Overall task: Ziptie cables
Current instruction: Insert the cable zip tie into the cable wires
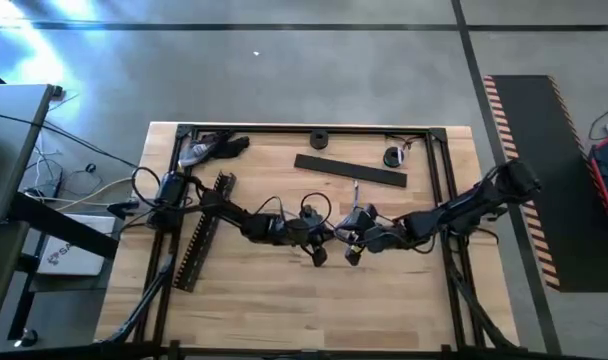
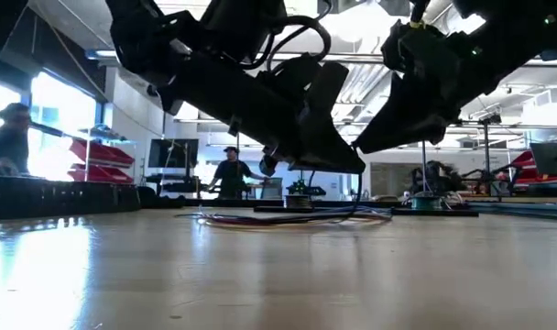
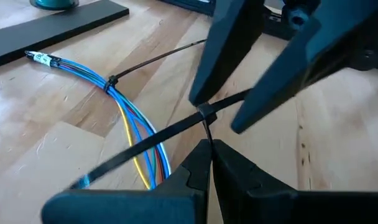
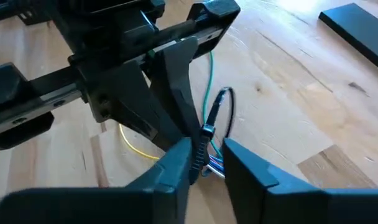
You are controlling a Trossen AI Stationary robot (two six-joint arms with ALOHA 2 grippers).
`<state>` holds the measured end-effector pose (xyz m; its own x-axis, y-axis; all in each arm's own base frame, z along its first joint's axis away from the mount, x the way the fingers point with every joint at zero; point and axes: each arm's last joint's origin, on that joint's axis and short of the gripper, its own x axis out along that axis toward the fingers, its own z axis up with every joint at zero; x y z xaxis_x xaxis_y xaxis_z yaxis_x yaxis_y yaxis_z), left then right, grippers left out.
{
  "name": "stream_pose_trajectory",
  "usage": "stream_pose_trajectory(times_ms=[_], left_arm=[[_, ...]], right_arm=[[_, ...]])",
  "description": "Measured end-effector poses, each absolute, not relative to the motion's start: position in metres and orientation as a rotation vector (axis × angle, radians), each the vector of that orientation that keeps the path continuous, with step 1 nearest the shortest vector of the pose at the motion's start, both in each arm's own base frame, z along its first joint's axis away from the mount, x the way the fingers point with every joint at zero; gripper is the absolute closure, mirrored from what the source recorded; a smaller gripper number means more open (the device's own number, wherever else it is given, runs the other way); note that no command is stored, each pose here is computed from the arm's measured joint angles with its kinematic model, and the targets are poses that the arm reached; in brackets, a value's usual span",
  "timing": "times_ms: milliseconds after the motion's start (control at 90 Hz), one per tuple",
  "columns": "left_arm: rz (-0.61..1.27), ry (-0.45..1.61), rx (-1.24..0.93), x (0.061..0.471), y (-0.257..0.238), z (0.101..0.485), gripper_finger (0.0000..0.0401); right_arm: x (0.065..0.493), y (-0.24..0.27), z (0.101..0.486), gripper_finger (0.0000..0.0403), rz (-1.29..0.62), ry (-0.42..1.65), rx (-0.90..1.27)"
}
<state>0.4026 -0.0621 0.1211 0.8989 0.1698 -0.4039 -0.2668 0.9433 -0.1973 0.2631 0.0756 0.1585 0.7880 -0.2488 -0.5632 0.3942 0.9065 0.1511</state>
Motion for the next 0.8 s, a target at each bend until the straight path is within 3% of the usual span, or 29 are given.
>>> stream_pose_trajectory(times_ms=[89, 311, 622, 800], left_arm=[[0.228, 0.394, -0.252, 0.403, -0.062, 0.121, 0.0401], [0.191, 0.409, -0.223, 0.403, -0.063, 0.120, 0.0393], [-0.034, 0.439, -0.274, 0.404, -0.059, 0.127, 0.0277], [-0.008, 0.363, -0.201, 0.402, -0.055, 0.152, 0.0257]], right_arm=[[0.263, 0.076, 0.158, 0.0393, -0.352, 0.566, 0.267], [0.262, 0.077, 0.158, 0.0401, -0.381, 0.557, 0.271], [0.257, 0.075, 0.153, 0.0402, -0.410, 0.614, 0.249], [0.256, 0.079, 0.153, 0.0403, -0.389, 0.620, 0.159]])
